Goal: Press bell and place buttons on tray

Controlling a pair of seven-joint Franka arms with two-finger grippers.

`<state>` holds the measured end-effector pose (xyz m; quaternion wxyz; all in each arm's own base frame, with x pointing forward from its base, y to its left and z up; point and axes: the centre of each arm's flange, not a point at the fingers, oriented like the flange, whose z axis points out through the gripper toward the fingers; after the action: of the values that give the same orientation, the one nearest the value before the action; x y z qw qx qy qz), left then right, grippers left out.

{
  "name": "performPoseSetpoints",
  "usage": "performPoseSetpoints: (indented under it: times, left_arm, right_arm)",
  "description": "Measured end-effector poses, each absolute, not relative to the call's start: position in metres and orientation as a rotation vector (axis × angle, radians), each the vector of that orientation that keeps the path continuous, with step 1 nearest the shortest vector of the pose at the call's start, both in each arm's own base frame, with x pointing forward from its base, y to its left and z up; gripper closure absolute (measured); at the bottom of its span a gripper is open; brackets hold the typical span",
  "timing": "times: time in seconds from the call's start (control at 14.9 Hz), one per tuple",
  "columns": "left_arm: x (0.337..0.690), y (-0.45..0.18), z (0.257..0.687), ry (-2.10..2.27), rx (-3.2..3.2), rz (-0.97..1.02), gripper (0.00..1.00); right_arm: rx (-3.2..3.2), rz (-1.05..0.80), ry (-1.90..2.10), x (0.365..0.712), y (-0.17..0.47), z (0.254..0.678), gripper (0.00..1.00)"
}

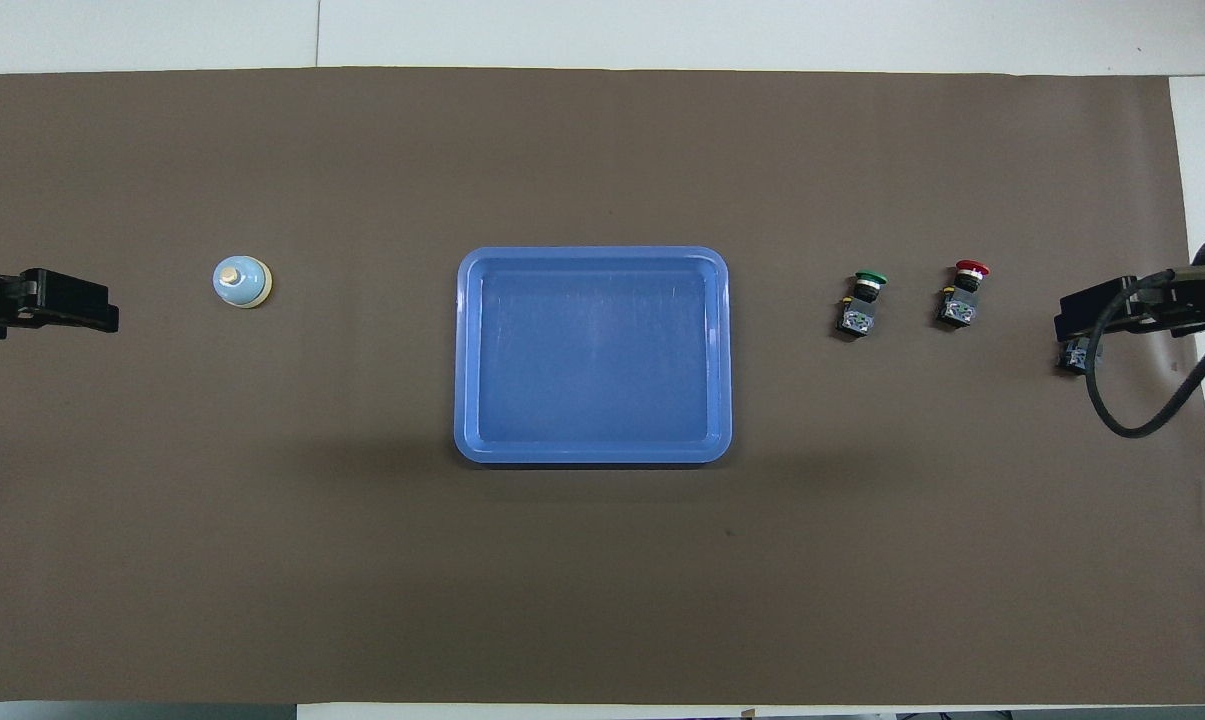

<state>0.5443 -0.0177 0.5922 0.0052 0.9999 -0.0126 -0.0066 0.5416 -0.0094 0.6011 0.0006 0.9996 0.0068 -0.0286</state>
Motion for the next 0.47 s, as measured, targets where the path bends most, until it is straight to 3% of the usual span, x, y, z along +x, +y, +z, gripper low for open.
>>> performPoseSetpoints:
  times: [0.47]
  left_arm:
    - [0.550,-0.019,0.578,-0.049,3.131,-0.060,0.00]
  right_arm:
    - [3.139,-0.090,0.021,0.542,-0.009,0.601,0.00]
